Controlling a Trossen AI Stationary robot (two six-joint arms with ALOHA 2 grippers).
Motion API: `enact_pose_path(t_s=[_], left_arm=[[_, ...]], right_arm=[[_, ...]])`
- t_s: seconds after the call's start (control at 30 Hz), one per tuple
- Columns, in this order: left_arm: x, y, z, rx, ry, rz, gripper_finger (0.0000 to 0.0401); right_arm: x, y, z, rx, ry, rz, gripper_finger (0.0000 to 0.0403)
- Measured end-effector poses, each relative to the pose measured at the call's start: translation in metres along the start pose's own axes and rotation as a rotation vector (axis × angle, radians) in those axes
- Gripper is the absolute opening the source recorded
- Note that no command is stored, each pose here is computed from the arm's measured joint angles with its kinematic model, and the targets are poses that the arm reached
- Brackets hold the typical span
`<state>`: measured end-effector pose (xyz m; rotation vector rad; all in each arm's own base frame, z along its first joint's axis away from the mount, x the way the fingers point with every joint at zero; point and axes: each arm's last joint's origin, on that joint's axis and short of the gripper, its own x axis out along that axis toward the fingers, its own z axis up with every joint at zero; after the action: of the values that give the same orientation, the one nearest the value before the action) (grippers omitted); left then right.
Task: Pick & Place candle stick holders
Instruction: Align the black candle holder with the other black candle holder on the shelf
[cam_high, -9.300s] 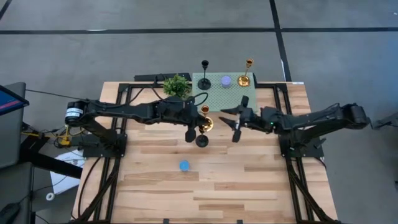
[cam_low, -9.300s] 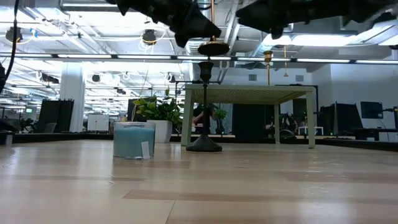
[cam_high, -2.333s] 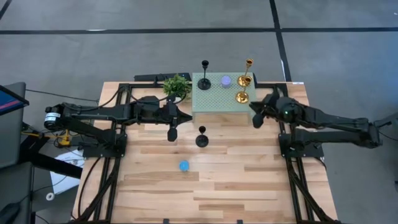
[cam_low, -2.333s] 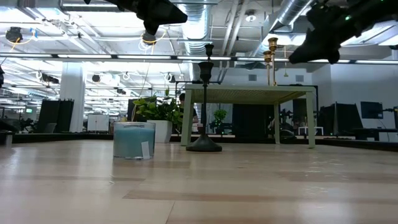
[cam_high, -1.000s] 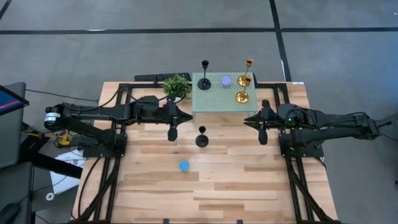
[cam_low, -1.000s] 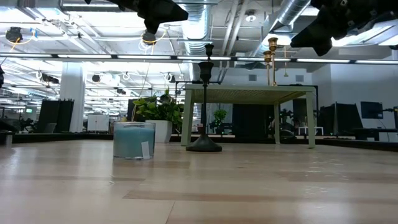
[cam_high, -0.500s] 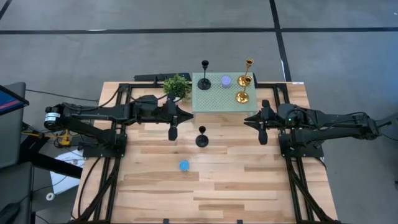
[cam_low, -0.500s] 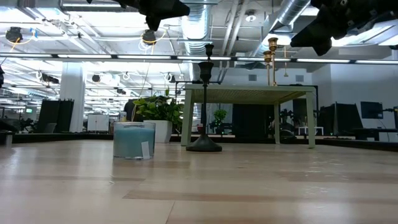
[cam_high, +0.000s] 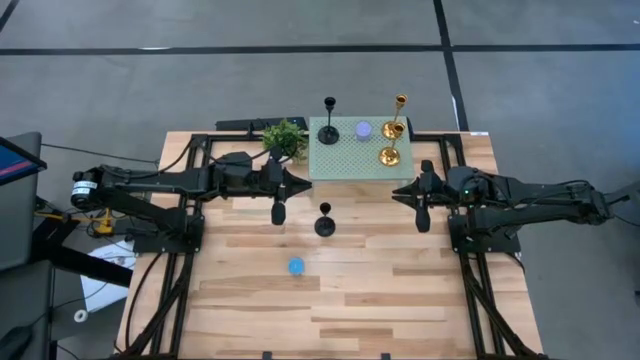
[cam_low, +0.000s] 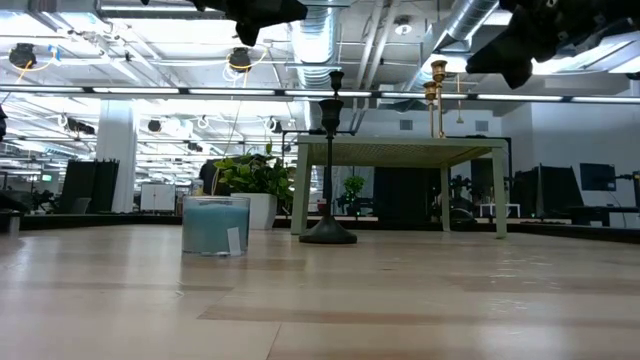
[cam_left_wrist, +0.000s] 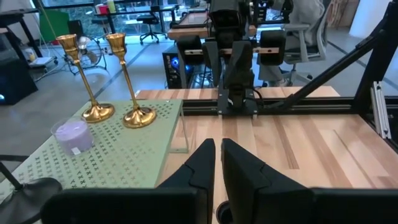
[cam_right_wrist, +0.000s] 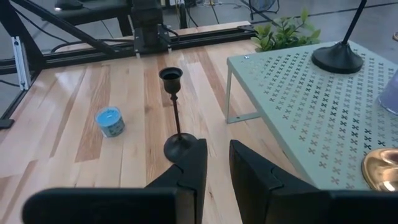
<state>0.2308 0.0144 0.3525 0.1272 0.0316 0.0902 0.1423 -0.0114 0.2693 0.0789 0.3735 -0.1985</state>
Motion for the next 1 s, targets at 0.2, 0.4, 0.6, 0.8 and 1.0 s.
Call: enact_pose_path(t_s=[0.2,0.4,0.6,0.8,1.0], left_arm=[[0.001,0.0,-0.001,0.003,0.006,-0.001,0.003],[0.002,0.0,-0.011,0.111,0.11,0.019,0.003],[-0.002,-0.004,-0.029,0.083,0.293,-0.001,0.0025],[-0.003,-0.018,-0.031,-0.004,0.316,-0.13,0.0005],[-0.003,-0.036,-0.032,0.037,0.317,-0.2,0.0007]], right_arm=[[0.003,0.0,0.001,-0.023,0.0,-0.001,0.0061],[0.01,0.001,-0.005,-0.052,0.069,-0.005,0.0061],[0.014,0.003,-0.012,-0.07,0.152,0.005,0.0061],[0.014,0.006,-0.013,-0.079,0.156,0.023,0.0061],[0.014,0.012,-0.013,-0.093,0.153,0.053,0.0061]])
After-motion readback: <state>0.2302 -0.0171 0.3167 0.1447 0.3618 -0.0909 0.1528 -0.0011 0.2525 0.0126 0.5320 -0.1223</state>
